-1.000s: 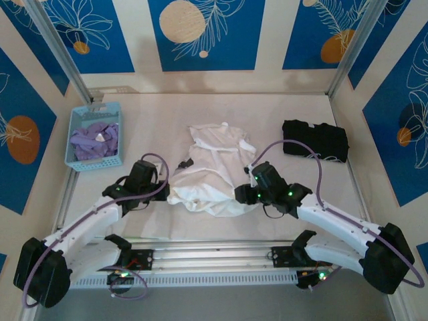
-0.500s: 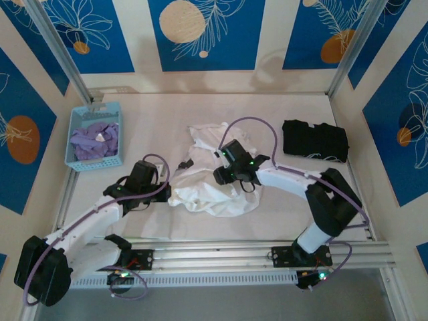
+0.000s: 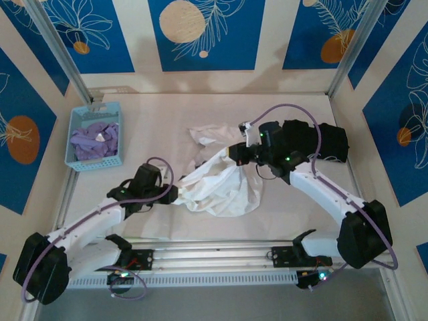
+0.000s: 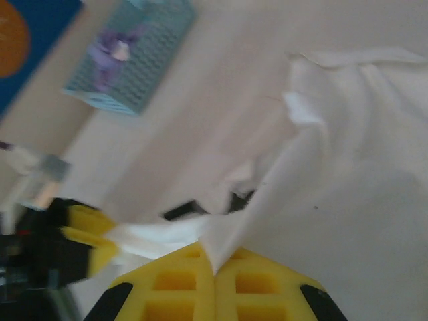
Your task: Fold the inside-out t-shirt
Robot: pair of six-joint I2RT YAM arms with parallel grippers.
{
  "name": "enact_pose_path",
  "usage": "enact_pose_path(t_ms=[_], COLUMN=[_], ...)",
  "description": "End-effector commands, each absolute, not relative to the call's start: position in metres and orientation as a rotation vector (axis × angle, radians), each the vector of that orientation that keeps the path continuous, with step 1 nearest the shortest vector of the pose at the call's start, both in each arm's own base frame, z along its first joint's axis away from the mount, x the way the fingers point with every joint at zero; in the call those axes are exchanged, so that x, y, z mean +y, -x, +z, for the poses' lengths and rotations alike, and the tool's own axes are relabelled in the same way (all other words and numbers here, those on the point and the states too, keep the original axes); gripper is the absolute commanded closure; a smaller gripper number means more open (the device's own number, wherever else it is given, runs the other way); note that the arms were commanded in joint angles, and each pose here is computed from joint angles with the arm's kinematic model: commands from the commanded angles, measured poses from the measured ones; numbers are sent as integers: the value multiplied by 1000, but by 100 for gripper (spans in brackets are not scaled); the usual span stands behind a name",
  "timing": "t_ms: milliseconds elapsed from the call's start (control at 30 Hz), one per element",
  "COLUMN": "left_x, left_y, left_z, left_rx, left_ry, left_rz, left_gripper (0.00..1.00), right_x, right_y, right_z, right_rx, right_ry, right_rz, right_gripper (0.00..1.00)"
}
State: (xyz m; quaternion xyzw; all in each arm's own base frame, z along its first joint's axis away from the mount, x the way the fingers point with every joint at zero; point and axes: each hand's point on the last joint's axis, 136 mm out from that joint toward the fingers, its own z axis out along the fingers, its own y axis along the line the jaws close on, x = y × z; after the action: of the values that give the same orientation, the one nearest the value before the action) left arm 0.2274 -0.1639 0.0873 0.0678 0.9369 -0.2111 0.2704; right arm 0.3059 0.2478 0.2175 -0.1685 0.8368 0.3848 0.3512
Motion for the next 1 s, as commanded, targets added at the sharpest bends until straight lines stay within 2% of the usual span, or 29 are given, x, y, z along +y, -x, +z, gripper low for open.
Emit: enact_pose_path(t_ms=[0, 100, 200, 333, 467, 533, 567, 667, 733, 767, 833, 967], left_x=[-175, -198, -233, -276, -305, -325, -332, -343, -342, -342, -344, -341], left_y=[-254, -265, -270, -277, -298, -304, -305, -307, -303, -298, -279, -251], left_z=[139, 172, 184, 182, 175, 173, 170, 166, 179, 189, 214, 246], left_rx=[2308, 2191, 2163, 2147, 2154, 2147, 2154, 2197, 2194, 2187, 2158, 2111], left_ry=[-233, -313, -471, -672, -731, -778, -796, -826, -816, -807, -806, -794], left_rz=[-576, -643, -679, -678, -685, -752, -779, -823, -883, -941, -1128, -1324], left_gripper=[53, 44, 37, 30, 30, 35, 40, 71, 93, 100, 100, 100], right_x=[261, 259, 260, 259, 257, 252, 249, 234, 214, 206, 191, 192], right_y=[-284, -285, -284, -282, -277, -277, -277, -279, -287, -290, -296, -295], right_z=[232, 232, 231, 230, 228, 225, 224, 219, 206, 200, 192, 195], right_rx=[2116, 2112, 2112, 2114, 2115, 2119, 2124, 2133, 2178, 2197, 2218, 2177], right_ry=[479, 471, 473, 479, 495, 489, 483, 448, 404, 393, 355, 393], right_rz=[1270, 1298, 1310, 1314, 1308, 1285, 1273, 1208, 1012, 917, 750, 689], right_gripper=[100, 100, 100, 100, 100, 100, 100, 100, 100, 99, 96, 91])
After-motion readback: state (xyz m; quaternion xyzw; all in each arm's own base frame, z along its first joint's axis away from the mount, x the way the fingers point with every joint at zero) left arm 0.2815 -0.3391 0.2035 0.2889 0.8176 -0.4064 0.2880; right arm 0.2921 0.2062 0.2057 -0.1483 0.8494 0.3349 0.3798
